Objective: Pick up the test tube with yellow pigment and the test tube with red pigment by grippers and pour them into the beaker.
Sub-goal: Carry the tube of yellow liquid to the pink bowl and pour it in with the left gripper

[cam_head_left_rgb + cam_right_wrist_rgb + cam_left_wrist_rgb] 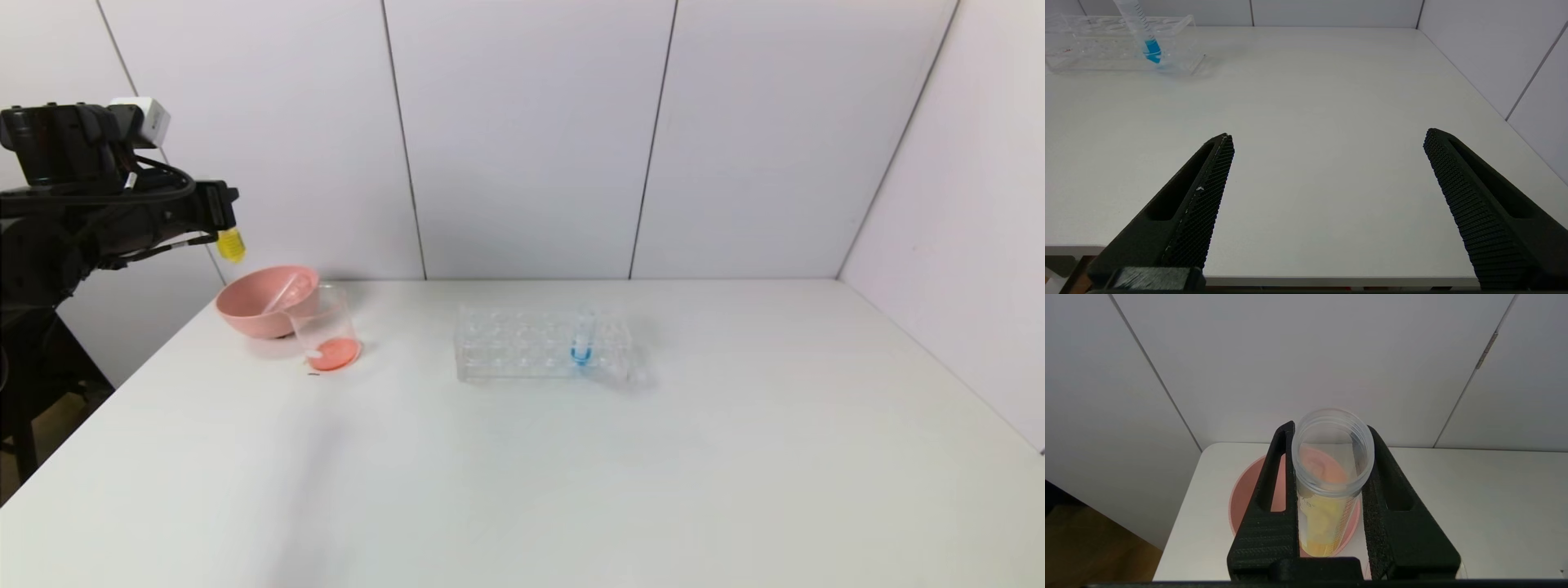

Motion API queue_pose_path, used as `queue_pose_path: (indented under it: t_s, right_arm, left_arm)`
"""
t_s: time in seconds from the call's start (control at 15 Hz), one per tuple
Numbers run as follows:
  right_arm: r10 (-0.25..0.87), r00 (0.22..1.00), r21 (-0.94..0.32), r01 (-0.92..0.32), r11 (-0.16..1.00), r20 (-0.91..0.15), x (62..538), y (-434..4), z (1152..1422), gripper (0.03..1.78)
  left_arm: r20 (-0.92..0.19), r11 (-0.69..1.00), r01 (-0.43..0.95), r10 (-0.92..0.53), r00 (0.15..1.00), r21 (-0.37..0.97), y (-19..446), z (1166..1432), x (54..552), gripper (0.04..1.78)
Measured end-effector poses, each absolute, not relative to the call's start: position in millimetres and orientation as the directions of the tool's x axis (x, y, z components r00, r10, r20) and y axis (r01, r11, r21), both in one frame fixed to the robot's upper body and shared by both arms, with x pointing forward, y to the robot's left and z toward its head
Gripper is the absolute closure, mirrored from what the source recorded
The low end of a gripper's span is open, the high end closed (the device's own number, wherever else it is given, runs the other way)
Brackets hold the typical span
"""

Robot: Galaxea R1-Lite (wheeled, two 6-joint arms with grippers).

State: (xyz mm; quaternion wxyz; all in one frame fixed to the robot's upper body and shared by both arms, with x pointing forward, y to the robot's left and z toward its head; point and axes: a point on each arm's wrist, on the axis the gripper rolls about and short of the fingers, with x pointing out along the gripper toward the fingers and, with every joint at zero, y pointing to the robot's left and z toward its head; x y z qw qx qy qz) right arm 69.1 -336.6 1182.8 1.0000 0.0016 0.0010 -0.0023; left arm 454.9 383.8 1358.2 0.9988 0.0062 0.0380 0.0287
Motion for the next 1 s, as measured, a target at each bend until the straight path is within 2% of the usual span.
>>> queue_pose_path:
  t_s: [0.47, 1.0]
  right_arm:
    - [-0.005, 1.0, 0.003, 0.005, 1.0, -0.002, 69.1, -336.6, 1182.8, 0.11]
    - [-0.005, 1.0, 0.003, 0.005, 1.0, -0.002, 69.1, -336.6, 1182.8, 0.11]
  left_arm:
    - [-0.125, 0.997, -0.062, 0.067, 0.99, 0.041, 403.0, 1339.4, 468.9, 1.37]
    - [-0.177, 0.999, 0.005, 0.005, 0.984, 0.054, 408.2, 1323.5, 472.8, 1.37]
